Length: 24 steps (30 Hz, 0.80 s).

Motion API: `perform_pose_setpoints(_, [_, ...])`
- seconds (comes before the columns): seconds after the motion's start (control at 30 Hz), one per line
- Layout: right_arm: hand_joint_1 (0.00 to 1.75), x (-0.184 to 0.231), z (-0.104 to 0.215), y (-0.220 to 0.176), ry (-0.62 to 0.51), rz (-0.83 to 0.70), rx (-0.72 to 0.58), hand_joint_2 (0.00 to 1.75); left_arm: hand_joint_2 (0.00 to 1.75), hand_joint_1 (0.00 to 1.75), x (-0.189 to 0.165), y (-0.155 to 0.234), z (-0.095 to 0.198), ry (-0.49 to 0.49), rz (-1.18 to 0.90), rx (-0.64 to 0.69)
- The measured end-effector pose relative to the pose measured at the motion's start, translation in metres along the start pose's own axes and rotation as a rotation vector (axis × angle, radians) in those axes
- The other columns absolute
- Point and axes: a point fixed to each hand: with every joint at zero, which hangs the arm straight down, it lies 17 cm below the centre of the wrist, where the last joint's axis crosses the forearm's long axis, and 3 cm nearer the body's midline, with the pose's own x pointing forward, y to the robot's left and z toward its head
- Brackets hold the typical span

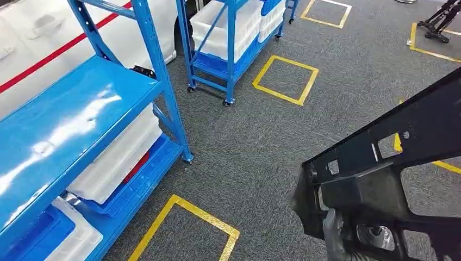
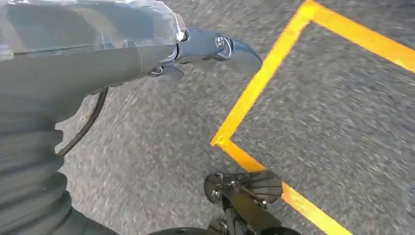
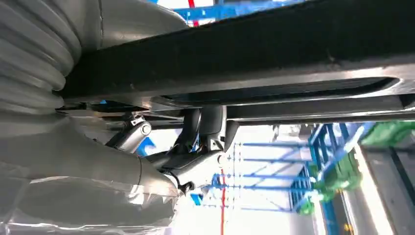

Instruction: Take the parts from the cabinet and place them on the table.

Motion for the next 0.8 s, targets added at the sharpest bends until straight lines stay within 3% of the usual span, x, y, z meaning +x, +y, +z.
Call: perform_pose_setpoints(0.8, [1.75, -0.006, 0.014, -0.004, 0.052, 0.044, -0.039, 1.75, 1.75, 0.0, 0.007, 0.011, -0.006, -0.022, -0.145, -0.028])
